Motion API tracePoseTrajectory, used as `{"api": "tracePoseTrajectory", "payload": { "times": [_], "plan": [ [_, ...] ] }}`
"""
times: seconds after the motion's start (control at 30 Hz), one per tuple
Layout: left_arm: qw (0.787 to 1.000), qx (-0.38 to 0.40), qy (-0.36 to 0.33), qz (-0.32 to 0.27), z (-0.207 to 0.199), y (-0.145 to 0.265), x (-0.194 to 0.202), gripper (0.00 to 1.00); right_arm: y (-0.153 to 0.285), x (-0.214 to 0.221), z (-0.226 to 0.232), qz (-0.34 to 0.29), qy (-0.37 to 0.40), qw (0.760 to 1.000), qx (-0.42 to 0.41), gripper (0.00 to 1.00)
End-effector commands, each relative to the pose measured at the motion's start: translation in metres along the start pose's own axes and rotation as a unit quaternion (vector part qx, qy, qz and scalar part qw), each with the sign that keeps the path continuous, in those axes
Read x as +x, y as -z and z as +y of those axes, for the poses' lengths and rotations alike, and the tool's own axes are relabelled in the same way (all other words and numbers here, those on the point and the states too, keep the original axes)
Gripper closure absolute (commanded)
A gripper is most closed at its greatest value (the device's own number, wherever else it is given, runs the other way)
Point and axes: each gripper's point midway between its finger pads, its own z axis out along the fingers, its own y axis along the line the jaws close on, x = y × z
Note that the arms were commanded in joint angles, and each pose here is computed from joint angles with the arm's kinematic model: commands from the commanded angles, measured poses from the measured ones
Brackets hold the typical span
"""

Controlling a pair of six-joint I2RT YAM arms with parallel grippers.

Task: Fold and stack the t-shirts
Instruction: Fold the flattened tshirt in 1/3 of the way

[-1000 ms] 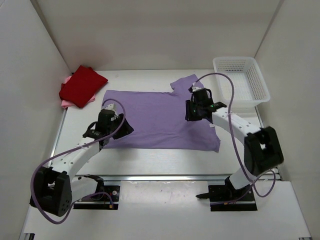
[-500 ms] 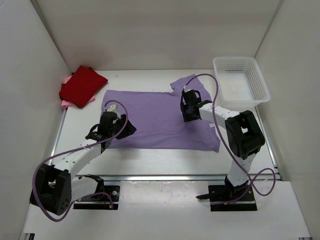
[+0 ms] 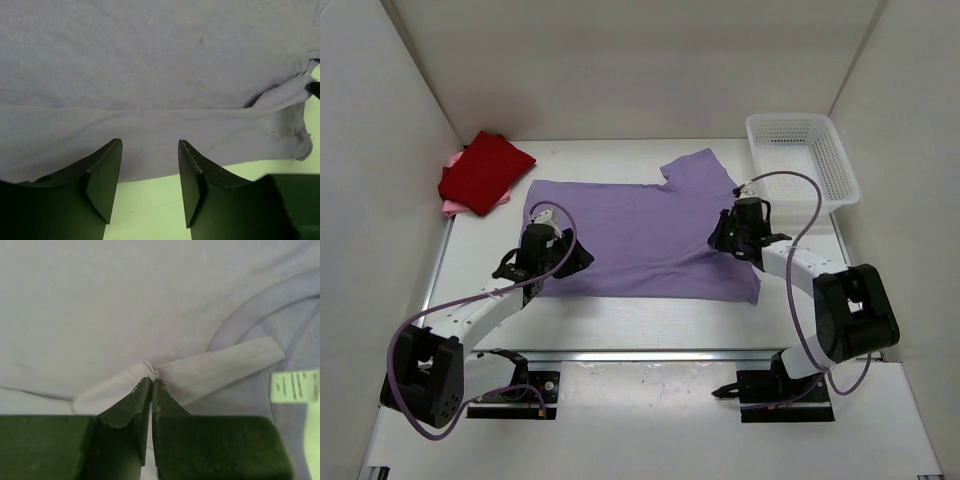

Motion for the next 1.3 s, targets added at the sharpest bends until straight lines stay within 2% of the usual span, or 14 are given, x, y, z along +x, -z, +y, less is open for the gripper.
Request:
{"api": "tracePoseTrajectory", "payload": {
  "times": [0.0,0.13,0.27,0.37,0.43,0.5,0.53,0.57,0.63,0.7,0.77,0.87,1.0,1.27],
  "plan": [
    [1.0,0.009,0.007,-0.007,-0.002,0.0,-0.003,0.41,0.014,-0.055,0.044,-0.095,-0.083,0.982,-0.143,0.99],
    [1.0,0.01,0.005,-0.003,-0.001,0.001,0.001,0.41,0.002,-0.066,0.048,-0.076,-0.083,0.982,-0.149,0.95],
    [1.0,0.006,0.007,-0.006,0.0,0.001,0.0,0.41,-0.012,-0.08,0.055,-0.083,-0.01,0.989,-0.119,0.91],
    [1.0,0.003,0.006,-0.011,0.001,0.002,-0.003,0.41,-0.024,-0.09,0.062,-0.06,0.029,0.991,-0.112,0.77],
    [1.0,-0.003,0.008,-0.015,0.003,0.003,-0.005,0.41,-0.022,-0.094,0.06,-0.068,0.044,0.993,-0.09,0.74],
    [1.0,-0.001,0.01,-0.028,0.002,0.006,-0.012,0.41,-0.017,-0.096,0.056,-0.087,0.06,0.992,-0.064,0.58],
    [1.0,-0.004,0.013,-0.027,0.004,0.005,-0.011,0.41,-0.014,-0.093,0.057,-0.084,0.067,0.992,-0.064,0.55],
    [1.0,-0.004,0.017,-0.025,0.004,0.006,-0.011,0.41,-0.013,-0.097,0.057,-0.089,0.069,0.992,-0.059,0.55],
    [0.999,0.004,0.018,-0.031,-0.001,0.006,-0.018,0.41,-0.014,-0.08,0.053,-0.058,0.067,0.995,-0.05,0.74],
    [0.999,0.01,0.016,-0.035,-0.006,0.006,-0.021,0.41,-0.015,-0.063,0.057,-0.043,0.069,0.995,-0.051,0.89],
    [0.999,0.016,0.01,-0.032,-0.011,0.007,-0.021,0.42,-0.017,-0.044,0.06,-0.028,0.068,0.996,-0.059,0.96],
    [0.999,0.012,0.013,-0.026,-0.007,0.005,-0.016,0.41,-0.023,-0.017,0.067,0.006,0.065,0.995,-0.074,1.0],
    [1.0,0.005,0.015,-0.023,-0.002,0.005,-0.011,0.41,-0.038,-0.007,0.067,0.035,0.058,0.995,-0.075,1.0],
    [0.999,0.001,0.02,-0.03,0.004,0.005,-0.016,0.41,-0.081,-0.035,0.073,0.033,0.024,0.995,-0.092,1.0]
  ]
}}
